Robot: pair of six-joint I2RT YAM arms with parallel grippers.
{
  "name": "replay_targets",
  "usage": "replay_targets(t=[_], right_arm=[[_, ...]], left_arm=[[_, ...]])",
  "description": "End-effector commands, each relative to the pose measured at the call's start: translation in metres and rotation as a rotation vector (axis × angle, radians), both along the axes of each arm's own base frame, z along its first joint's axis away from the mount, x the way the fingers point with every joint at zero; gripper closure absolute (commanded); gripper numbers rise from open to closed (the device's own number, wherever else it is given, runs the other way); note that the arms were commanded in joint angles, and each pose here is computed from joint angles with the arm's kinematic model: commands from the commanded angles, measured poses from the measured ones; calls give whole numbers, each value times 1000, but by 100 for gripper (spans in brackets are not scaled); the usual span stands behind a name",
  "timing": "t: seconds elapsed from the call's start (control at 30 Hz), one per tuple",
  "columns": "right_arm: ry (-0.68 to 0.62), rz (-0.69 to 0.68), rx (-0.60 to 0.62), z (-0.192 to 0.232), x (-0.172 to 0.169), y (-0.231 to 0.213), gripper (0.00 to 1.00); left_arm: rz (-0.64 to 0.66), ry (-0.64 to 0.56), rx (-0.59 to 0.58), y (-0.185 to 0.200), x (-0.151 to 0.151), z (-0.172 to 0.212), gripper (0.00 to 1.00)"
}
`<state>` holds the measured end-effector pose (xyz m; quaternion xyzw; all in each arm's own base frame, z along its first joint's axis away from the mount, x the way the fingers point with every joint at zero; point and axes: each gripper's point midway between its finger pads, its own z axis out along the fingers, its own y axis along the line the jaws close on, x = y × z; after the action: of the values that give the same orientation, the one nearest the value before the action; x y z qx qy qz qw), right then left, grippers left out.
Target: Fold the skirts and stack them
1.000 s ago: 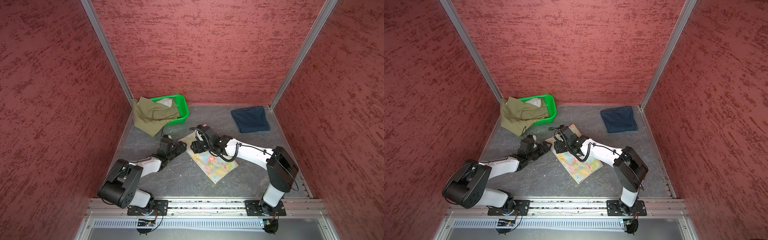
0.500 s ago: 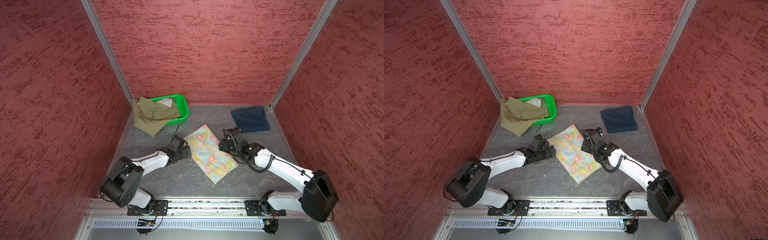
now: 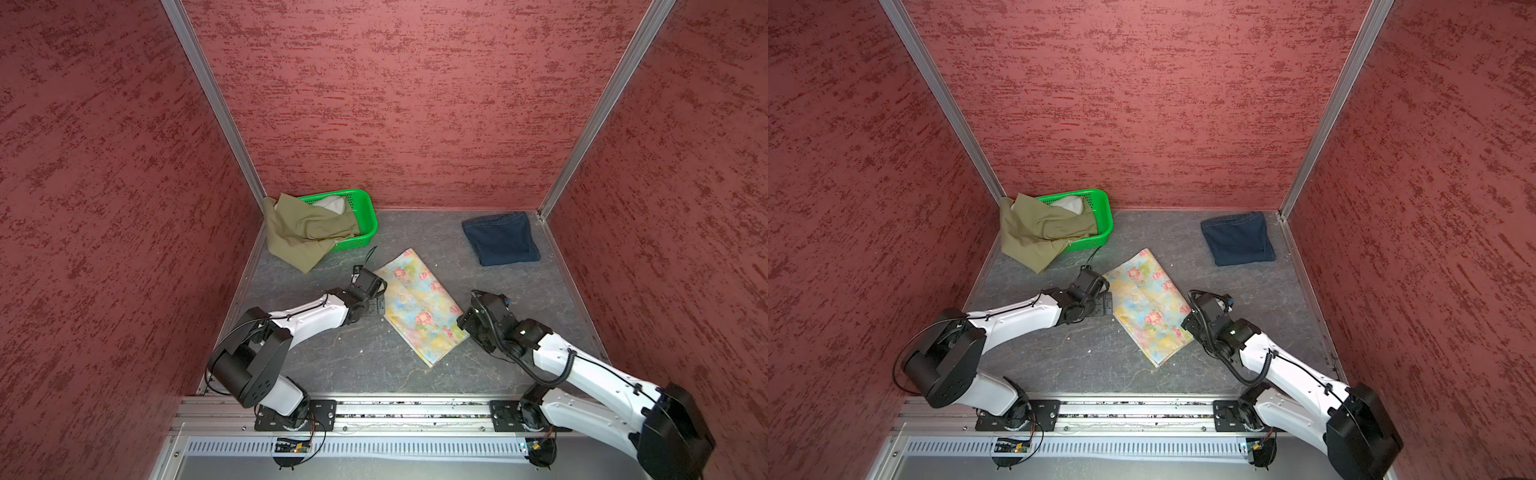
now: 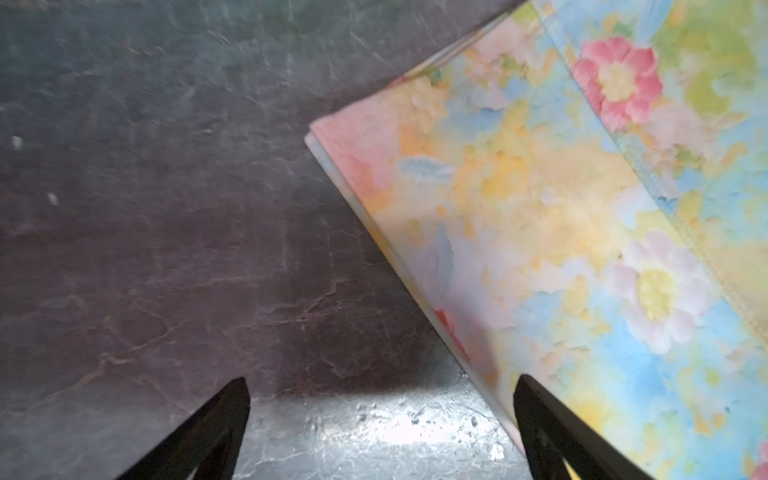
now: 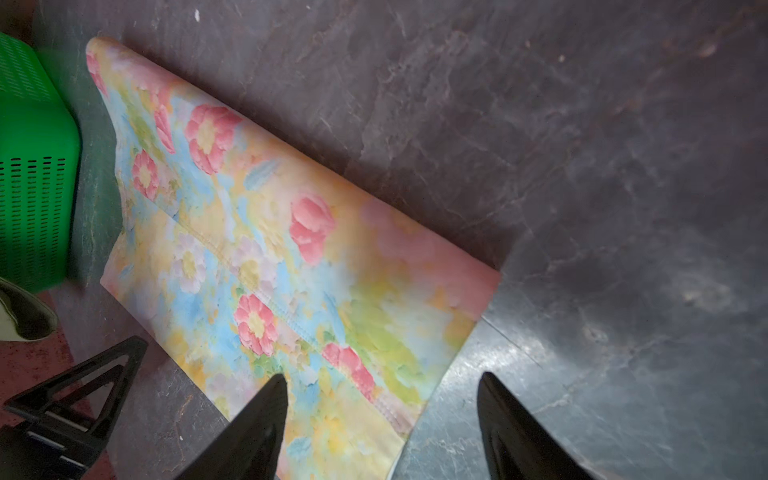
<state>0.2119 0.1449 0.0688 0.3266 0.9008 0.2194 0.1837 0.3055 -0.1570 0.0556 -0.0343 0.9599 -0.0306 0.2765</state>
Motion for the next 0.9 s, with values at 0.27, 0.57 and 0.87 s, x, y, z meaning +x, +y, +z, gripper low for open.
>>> replay_targets(t=[0.27, 0.57, 0.87], right_arm=[[106, -62, 188, -26, -11, 32, 36], [182, -104, 237, -53, -24, 42, 62], [138, 82, 143, -54, -4, 46, 100]], left_arm=[[22, -52, -1, 14, 5, 22, 1], [41, -74, -43, 23, 4, 33, 0], [42, -67, -86, 27, 5, 37, 0]])
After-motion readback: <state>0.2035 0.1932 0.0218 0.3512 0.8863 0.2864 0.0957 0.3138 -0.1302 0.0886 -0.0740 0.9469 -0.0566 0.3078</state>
